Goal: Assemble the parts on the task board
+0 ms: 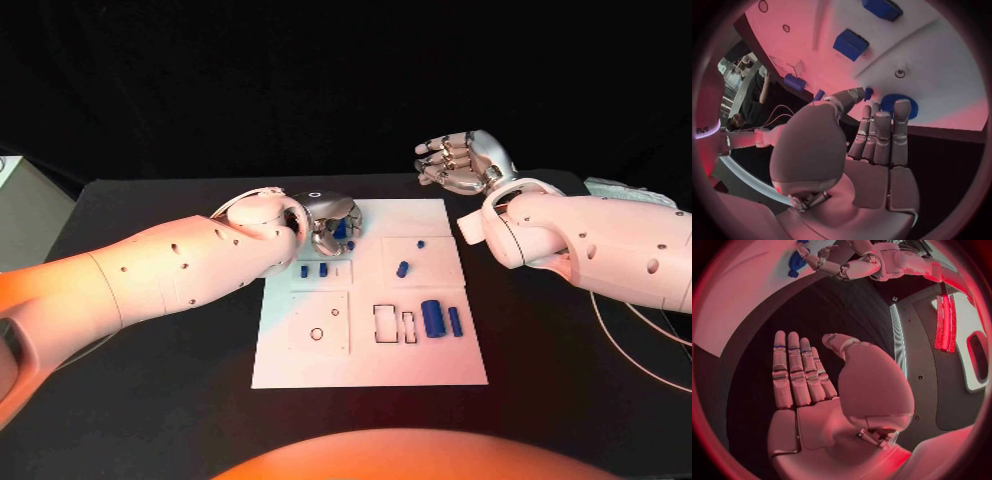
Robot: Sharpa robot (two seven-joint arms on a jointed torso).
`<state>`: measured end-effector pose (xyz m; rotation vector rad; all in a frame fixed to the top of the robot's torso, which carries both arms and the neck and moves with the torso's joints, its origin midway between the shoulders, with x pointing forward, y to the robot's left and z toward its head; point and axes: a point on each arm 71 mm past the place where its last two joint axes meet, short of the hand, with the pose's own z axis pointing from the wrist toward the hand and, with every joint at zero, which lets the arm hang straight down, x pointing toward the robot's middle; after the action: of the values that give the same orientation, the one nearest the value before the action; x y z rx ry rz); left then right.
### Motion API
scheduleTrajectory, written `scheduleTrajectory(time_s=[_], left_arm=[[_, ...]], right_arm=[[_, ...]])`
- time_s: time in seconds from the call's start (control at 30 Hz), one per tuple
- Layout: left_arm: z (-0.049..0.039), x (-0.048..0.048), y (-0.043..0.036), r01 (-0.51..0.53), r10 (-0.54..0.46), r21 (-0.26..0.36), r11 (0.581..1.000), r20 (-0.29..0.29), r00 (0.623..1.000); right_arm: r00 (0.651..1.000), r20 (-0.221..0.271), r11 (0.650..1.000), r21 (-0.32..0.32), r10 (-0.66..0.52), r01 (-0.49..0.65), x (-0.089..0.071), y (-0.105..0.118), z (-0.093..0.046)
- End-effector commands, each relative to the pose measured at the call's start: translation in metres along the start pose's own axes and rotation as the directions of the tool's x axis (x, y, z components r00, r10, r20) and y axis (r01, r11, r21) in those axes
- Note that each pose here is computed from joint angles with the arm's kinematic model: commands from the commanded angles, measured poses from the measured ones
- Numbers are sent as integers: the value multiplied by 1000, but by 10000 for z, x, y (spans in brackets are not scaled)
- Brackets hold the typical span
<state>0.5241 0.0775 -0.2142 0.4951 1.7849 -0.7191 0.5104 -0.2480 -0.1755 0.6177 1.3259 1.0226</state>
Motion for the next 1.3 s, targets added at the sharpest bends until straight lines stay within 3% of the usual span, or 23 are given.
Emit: scheduleTrajectory(time_s=[0.03,0.77,1.3], left_arm=[[21,35,-26,-23,23,6,1000,-46,999],[48,73,-41,-21,24,32,999,-71,997],[46,28,-16,-22,22,37,999,-2,1000]], right_arm=[[1000,-19,1000,-11,3,-3,26,15,0],[1000,-23,1000,-13,5,-6,43,26,1],[1000,-24,1000,-13,5,-6,44,30,-1]])
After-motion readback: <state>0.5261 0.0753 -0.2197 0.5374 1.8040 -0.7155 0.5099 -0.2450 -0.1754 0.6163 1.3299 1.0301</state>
